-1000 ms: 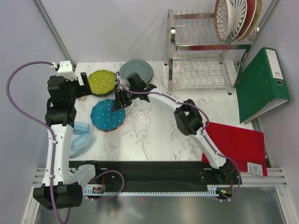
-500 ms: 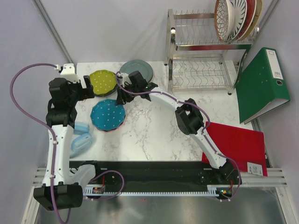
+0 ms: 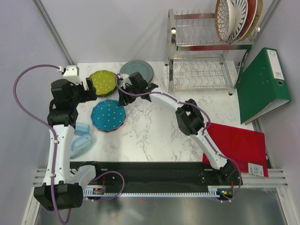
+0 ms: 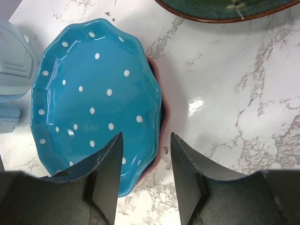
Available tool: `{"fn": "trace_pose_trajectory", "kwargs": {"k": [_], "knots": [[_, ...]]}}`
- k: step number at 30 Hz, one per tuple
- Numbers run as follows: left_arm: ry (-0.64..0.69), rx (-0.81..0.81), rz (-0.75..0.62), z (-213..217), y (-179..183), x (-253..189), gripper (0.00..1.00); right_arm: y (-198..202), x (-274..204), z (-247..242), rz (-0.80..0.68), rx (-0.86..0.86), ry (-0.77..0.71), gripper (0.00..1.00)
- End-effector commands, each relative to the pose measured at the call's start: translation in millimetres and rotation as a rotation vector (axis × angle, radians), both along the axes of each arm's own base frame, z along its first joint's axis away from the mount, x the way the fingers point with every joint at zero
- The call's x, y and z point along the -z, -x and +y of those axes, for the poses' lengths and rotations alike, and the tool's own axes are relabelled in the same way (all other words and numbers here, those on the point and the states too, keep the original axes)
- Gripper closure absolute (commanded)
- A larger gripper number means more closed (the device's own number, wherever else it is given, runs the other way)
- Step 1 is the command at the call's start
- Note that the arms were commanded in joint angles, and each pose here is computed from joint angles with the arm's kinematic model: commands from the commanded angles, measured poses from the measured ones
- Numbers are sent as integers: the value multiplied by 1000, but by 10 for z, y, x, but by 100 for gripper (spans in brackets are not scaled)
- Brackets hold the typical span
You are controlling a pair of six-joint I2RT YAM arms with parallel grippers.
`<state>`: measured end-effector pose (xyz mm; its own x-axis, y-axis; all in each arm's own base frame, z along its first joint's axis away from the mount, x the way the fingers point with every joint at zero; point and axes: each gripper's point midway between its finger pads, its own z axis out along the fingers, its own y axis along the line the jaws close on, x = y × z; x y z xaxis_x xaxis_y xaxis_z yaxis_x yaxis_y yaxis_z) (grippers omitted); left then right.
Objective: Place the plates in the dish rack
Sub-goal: Pick up the plate at the center of the board.
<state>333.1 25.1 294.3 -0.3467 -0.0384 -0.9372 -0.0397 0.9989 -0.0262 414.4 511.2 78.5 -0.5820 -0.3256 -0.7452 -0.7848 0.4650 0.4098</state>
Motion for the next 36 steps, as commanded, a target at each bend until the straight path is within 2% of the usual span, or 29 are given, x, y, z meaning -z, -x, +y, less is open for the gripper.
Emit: {"fn": "trace_pose_trajectory", "kwargs": {"k": [1,6,14,19,22,23,28,32,33,36], "knots": [[46,13,-4,-53,-16,16,0,1,-19,20,-24,-11,6,49],[56,27,2,-85,-34,30,0,19,108,18,-4,-11,21,48],[70,54,24,-125,-97,102,0,5,252,39,-10,-7,43,54],[59,110,23,-191,-173,98,0,-22,226,47,-71,-23,63,72],[1,178,44,-217,-216,168,0,-68,78,28,-109,-11,62,88],[-18,192,48,-217,-227,192,0,-99,17,14,-135,-4,66,100],[-200,371,107,-206,-313,568,0,-165,-536,27,-277,2,-8,100],[-229,499,176,-178,-381,919,0,-141,-853,39,-347,1,-48,100],[-232,521,187,-163,-393,977,1,-154,-1070,35,-409,-3,-72,100],[-219,607,199,-213,-431,1144,2,-90,-1215,45,-474,-10,-102,100]]}}
